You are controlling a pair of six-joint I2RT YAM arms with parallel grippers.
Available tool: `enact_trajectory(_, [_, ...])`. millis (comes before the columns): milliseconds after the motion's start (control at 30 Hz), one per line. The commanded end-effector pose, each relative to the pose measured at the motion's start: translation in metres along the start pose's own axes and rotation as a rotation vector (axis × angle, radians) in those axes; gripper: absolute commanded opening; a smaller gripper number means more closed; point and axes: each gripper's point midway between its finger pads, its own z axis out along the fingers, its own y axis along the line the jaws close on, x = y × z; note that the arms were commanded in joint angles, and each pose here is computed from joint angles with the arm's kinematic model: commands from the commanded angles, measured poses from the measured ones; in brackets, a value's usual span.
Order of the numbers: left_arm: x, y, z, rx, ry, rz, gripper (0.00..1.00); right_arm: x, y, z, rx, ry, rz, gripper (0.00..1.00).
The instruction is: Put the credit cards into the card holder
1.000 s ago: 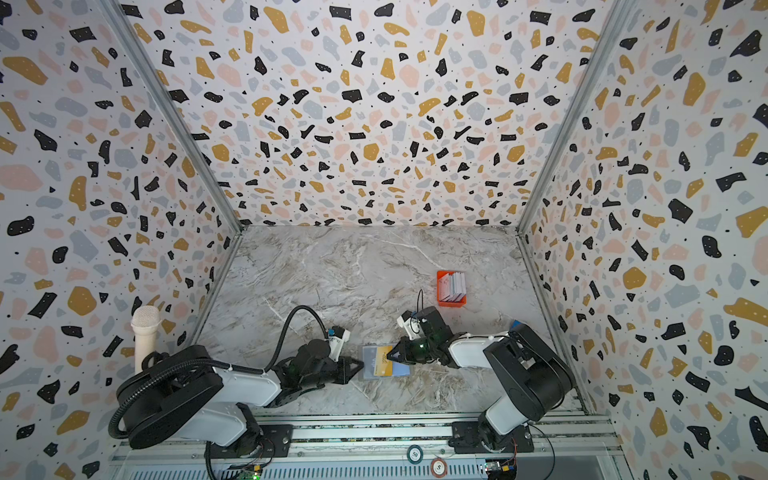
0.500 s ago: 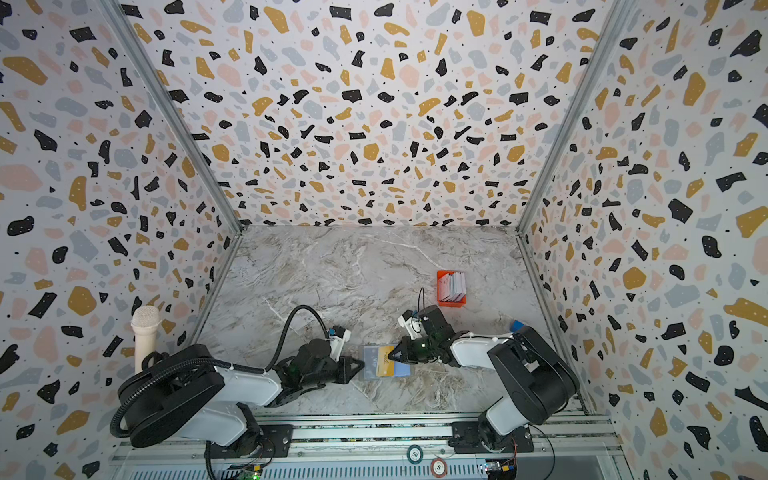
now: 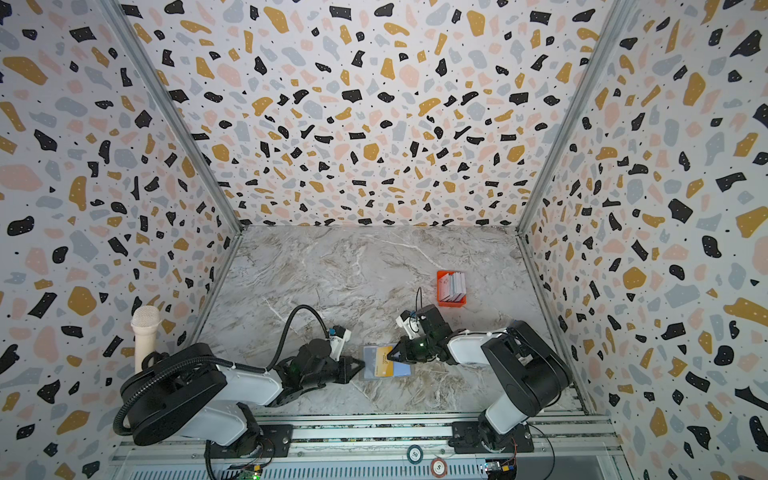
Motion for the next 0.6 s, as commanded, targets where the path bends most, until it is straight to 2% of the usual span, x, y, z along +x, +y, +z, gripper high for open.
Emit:
enact_trajectory(0, [0.0,0.001,0.003,-0.005,0.008,0.001,0.0,0.016,-0.009,0.012,0.056,0.06,0.008,0.0])
enact_trajectory(267, [-0.004,0.013,-0.005,-0.032,-0.025,-0.03,0.0,0.014,-0.006,0.021,0.069,0.063,-0.015,0.0])
enact_trajectory(567, [-0.005,0.015,-0.006,-0.034,-0.025,-0.023,0.0,0.014,-0.005,0.008,0.081,0.073,-0.02,0.0])
